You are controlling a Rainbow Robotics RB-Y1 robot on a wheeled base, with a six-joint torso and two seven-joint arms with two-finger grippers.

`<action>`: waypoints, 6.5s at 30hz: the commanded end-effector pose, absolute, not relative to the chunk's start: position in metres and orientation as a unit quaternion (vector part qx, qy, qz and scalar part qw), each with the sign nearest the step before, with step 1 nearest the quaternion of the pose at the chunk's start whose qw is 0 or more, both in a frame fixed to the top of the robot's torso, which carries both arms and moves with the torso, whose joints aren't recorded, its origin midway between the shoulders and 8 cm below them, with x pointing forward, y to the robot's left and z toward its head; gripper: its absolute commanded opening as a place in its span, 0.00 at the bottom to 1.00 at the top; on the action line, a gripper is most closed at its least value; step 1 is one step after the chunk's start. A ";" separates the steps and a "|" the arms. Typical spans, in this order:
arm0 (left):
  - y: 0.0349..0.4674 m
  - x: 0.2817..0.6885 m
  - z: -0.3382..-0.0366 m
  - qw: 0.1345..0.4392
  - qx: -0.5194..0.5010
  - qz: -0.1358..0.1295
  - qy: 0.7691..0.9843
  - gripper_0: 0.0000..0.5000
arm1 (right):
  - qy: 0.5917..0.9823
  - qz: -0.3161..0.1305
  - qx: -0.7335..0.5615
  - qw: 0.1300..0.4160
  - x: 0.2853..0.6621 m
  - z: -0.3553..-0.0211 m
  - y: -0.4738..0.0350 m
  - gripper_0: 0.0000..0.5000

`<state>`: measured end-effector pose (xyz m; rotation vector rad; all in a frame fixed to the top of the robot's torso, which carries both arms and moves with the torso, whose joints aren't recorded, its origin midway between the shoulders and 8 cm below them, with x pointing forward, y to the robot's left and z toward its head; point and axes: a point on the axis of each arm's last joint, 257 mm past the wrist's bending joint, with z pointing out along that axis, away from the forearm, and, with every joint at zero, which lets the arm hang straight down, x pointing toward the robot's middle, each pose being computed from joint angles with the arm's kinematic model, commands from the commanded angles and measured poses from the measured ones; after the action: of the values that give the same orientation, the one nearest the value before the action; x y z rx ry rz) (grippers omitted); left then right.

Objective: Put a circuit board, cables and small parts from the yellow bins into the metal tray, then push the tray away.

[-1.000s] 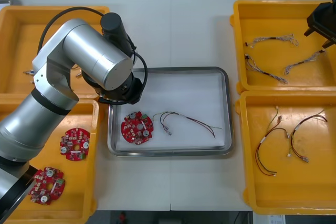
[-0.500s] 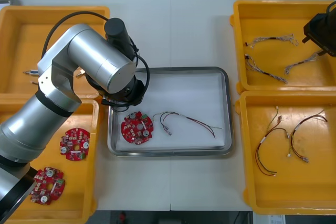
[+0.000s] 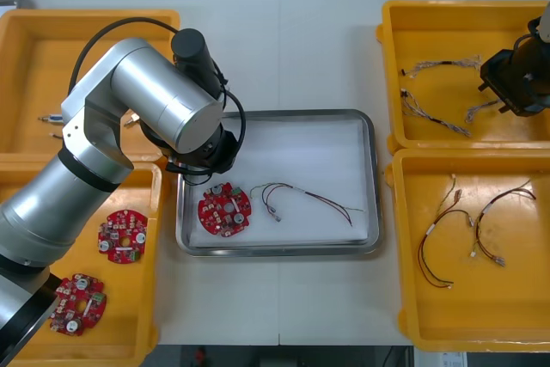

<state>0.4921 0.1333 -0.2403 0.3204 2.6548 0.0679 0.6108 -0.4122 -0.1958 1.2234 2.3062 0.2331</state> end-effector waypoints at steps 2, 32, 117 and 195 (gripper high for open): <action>0.108 0.489 -0.199 0.266 0.106 0.001 0.958 1.00 | 0.822 0.126 0.491 0.260 0.627 -0.178 -0.389 1.00; 0.209 0.522 -0.077 0.327 -0.047 -0.019 0.944 1.00 | 0.815 0.102 0.528 0.214 0.605 -0.219 -0.399 0.00; 0.459 0.584 -0.195 0.259 -0.498 -0.034 0.827 1.00 | 0.723 -0.067 -0.608 0.321 0.470 -0.118 -0.065 0.00; 0.215 0.524 -0.068 0.292 -0.085 -0.046 0.952 0.01 | 0.799 -0.117 -0.463 0.364 0.487 -0.067 -0.173 1.00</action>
<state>0.5245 0.2154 -0.0854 -0.3624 2.5611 -0.1949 0.4837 -0.1569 -0.0959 -1.3344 2.0737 -0.3078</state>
